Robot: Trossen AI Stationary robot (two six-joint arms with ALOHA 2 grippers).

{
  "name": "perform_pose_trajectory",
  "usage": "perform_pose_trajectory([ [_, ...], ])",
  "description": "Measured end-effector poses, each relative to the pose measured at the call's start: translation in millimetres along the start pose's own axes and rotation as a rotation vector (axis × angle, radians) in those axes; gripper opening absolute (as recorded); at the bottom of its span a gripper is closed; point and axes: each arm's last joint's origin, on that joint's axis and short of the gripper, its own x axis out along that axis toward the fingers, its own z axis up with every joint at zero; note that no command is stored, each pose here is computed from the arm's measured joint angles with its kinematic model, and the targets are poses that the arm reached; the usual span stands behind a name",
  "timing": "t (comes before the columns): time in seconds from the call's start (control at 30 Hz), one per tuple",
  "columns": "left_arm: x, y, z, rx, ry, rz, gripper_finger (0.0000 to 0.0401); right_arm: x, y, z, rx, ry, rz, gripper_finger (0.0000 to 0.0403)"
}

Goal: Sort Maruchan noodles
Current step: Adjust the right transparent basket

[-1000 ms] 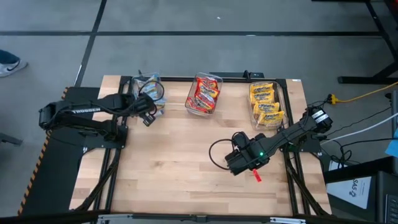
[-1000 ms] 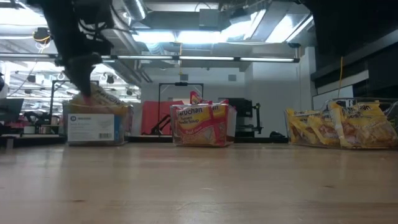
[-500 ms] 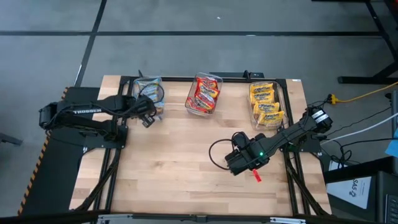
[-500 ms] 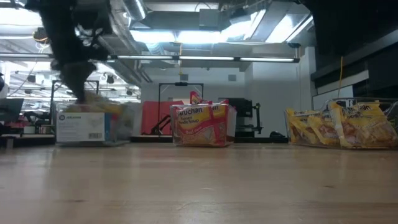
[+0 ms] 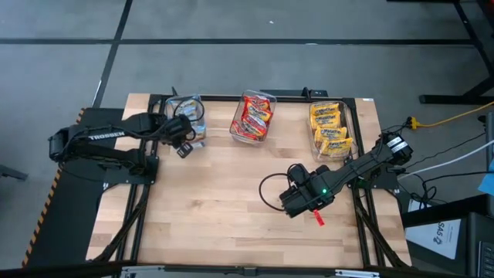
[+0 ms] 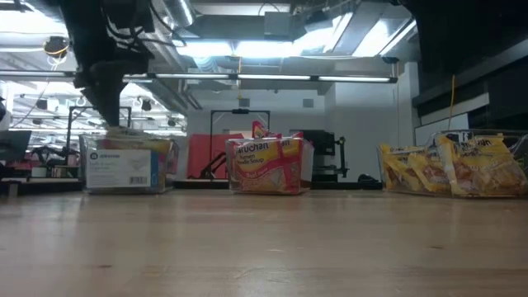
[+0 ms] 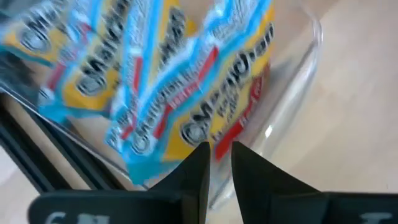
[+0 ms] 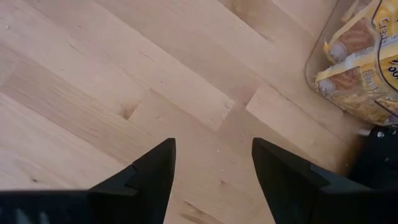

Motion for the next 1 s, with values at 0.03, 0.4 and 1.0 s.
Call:
perform_pose_trajectory([
  [0.03, 1.2, -0.3, -1.8, 0.001, 0.017, -0.009, 0.006, 0.0, 0.0, 0.0, 0.0, 0.0, 0.0, 0.0218],
  [0.4, -71.7, 1.6, 31.3, -0.11, -0.288, -0.254, 0.0061, -0.1, 2.2, 2.0, -0.013, -0.061, 0.017, 0.0218],
  [1.0, -109.4, -77.7, 6.9, 0.09, -0.27, -0.583, 0.0061, 16.1, -25.8, 65.9, 0.001, -0.197, -0.167, 0.0218],
])
